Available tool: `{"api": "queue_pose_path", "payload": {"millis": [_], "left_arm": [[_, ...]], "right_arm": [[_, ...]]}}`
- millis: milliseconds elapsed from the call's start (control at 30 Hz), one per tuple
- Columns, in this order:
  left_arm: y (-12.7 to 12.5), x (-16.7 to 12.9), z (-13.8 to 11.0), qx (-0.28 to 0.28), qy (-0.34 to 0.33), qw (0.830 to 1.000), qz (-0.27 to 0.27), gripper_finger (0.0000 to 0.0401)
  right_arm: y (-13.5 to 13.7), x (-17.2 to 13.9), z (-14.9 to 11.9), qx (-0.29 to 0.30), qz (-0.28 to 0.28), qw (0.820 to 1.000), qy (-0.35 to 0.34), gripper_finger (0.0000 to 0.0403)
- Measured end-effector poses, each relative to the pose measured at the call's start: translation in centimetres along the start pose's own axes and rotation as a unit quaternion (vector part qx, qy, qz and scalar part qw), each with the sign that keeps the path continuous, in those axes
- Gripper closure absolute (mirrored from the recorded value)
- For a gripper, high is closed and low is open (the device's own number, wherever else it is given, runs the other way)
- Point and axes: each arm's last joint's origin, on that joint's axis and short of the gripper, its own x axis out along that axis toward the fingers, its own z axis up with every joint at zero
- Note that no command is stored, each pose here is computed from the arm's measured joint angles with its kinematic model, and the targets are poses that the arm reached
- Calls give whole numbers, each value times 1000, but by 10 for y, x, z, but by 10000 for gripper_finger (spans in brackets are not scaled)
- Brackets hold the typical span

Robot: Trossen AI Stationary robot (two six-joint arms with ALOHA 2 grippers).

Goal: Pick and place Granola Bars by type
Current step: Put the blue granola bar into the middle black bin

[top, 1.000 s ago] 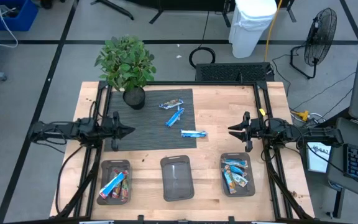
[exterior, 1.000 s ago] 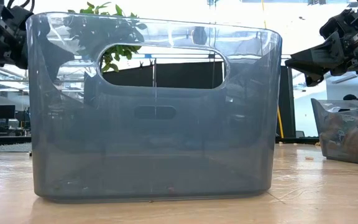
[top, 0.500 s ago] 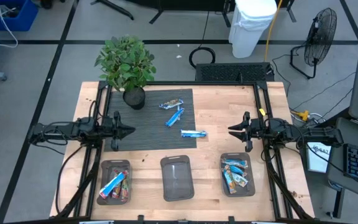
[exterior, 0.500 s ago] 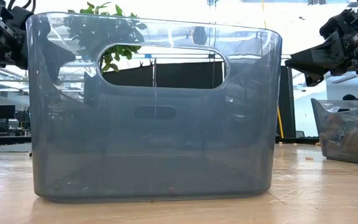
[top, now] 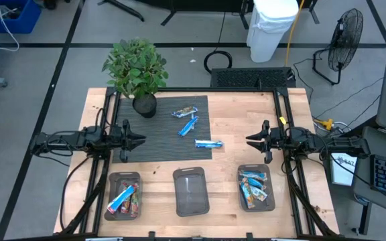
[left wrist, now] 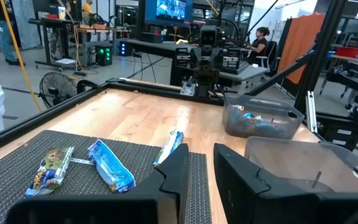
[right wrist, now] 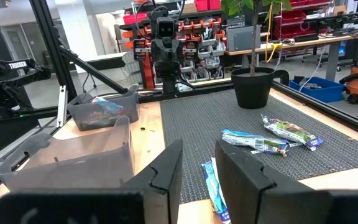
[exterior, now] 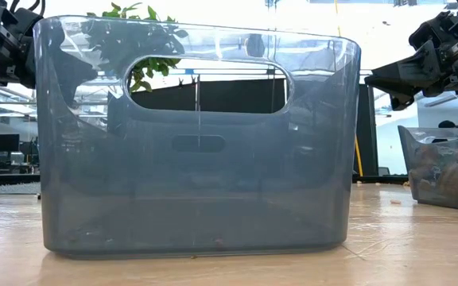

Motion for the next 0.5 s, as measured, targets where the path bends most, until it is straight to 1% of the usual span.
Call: {"api": "queue_pose_path", "payload": {"millis": [67,133,333,500], "left_arm": [[0,0,0,0,0,1000,0,325],[0,0,0,0,0,1000,0,328],[0,0,0,0,0,1000,0,330],[0,0,0,0,-1,1000,0,328]], "right_arm": [[0,0,2,-7,0,1000,-9,316],[1,0,9,-11,4,999,-44,316],[3,-4,27,16,19,990,-139,316],[4,-7,35,29,28,983,-182,316]]}}
